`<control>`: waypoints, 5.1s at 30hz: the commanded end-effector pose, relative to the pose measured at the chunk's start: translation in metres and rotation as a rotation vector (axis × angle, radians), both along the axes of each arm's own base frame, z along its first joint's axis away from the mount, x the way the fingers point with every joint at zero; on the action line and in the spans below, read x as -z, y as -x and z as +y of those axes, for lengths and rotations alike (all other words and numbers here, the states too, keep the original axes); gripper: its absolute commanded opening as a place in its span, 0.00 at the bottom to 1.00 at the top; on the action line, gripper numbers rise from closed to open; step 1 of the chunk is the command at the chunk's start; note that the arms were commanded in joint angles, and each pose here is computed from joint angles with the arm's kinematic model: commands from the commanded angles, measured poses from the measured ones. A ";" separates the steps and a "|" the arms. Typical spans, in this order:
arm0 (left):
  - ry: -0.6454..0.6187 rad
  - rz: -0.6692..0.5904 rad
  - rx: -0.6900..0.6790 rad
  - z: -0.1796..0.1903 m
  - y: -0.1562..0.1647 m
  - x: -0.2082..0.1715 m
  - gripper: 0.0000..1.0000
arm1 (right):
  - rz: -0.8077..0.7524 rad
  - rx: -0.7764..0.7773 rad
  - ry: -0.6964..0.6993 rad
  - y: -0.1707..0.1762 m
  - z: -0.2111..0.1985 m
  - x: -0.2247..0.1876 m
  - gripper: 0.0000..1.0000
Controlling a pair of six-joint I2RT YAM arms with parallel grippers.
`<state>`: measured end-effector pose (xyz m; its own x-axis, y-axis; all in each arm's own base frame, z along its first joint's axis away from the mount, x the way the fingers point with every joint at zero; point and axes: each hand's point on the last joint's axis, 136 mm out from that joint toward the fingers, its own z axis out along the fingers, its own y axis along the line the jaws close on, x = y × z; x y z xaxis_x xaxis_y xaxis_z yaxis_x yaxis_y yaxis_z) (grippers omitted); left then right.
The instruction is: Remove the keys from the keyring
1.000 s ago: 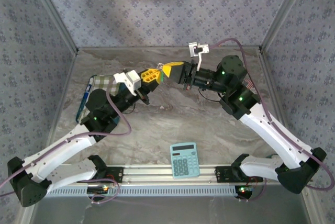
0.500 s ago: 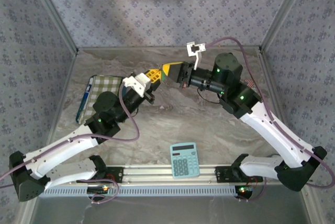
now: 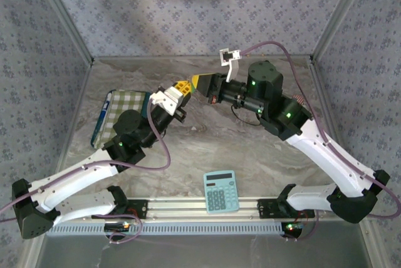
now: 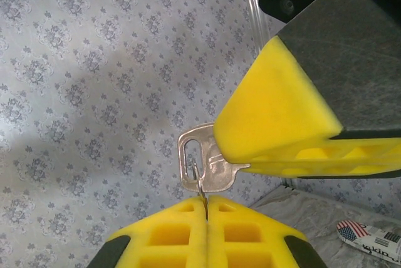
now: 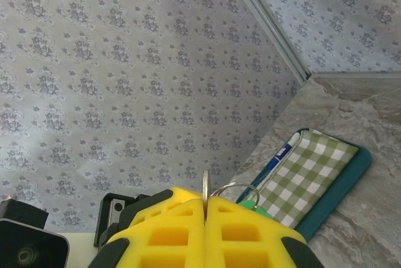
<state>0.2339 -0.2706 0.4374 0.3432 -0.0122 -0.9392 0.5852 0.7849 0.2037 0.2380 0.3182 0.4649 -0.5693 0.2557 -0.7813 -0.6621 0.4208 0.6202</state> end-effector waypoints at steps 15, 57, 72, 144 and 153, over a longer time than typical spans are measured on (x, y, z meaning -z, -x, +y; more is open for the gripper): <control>-0.043 -0.019 0.060 -0.021 0.008 -0.004 0.00 | 0.023 -0.066 0.058 0.019 0.025 0.007 0.00; 0.169 0.600 0.748 0.033 0.014 -0.010 0.75 | -0.394 -0.465 0.028 0.011 -0.032 0.006 0.00; 0.054 0.616 0.948 -0.001 0.036 -0.012 0.76 | -0.370 -0.609 -0.017 0.029 -0.017 0.006 0.00; 0.123 0.551 0.705 0.020 0.007 -0.014 0.52 | -0.377 -0.361 0.121 -0.011 -0.042 0.033 0.00; 0.044 0.594 0.776 0.003 0.005 -0.012 0.59 | -0.374 -0.439 0.098 0.000 -0.036 0.033 0.00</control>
<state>0.2381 -0.2621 0.4453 -0.3221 -0.1188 -0.9392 0.9211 0.1899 -0.3399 0.2495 0.2813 0.4184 -0.3211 -0.0226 -0.9468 -0.9362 0.1584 0.3138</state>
